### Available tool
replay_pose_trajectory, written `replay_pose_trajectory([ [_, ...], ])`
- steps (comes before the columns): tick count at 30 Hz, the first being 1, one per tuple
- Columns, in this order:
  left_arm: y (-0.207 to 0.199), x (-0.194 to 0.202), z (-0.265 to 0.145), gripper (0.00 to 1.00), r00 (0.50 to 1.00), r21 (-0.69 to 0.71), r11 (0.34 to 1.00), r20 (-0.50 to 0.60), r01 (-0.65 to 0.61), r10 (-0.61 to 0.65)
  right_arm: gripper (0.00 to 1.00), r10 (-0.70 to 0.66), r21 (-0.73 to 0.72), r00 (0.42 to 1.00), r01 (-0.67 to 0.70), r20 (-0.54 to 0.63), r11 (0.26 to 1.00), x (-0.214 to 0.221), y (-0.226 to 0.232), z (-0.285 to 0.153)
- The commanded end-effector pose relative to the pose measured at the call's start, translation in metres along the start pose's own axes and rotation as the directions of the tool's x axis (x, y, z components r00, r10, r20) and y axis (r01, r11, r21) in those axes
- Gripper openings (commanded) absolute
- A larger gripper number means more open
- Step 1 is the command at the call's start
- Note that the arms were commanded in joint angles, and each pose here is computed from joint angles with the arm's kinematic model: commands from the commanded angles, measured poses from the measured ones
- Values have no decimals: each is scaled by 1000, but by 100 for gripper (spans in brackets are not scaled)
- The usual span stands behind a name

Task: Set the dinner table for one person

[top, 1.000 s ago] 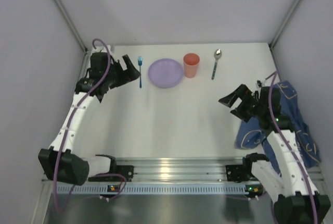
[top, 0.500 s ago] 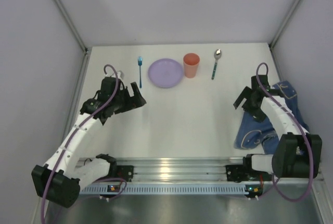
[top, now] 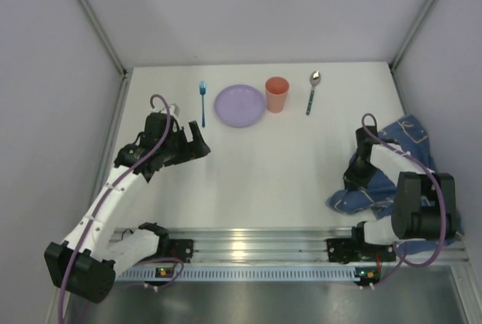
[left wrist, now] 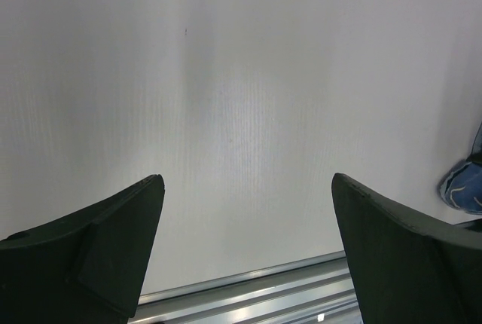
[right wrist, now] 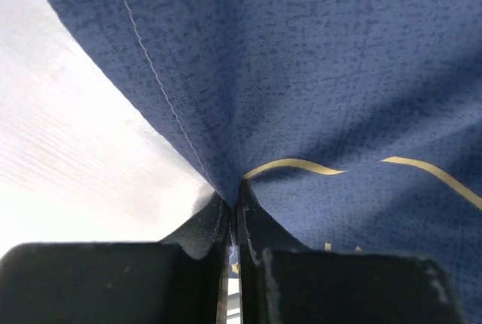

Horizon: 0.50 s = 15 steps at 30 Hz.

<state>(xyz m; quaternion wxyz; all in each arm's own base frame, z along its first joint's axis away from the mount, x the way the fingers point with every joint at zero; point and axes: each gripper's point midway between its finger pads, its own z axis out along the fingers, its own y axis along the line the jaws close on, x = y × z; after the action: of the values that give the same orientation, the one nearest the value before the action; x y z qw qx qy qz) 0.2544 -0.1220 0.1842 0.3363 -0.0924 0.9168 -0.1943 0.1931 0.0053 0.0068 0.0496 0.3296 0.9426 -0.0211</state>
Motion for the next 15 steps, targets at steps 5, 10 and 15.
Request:
replay_pose_trajectory([
  [5, 0, -6, -11, 98, 999, -7, 999, 27, -43, 43, 0, -19, -277, 997, -4, -80, 961, 22, 83, 16],
  [10, -1, -22, -8, 99, 997, -38, 997, 51, -62, 64, 0, 69, -554, 997, -67, -17, 830, -7, 181, -71],
  [15, -9, -42, 7, 99, 995, -62, 996, 66, -71, 75, 61, 90, -783, 994, -12, 56, 621, -47, 266, -175],
])
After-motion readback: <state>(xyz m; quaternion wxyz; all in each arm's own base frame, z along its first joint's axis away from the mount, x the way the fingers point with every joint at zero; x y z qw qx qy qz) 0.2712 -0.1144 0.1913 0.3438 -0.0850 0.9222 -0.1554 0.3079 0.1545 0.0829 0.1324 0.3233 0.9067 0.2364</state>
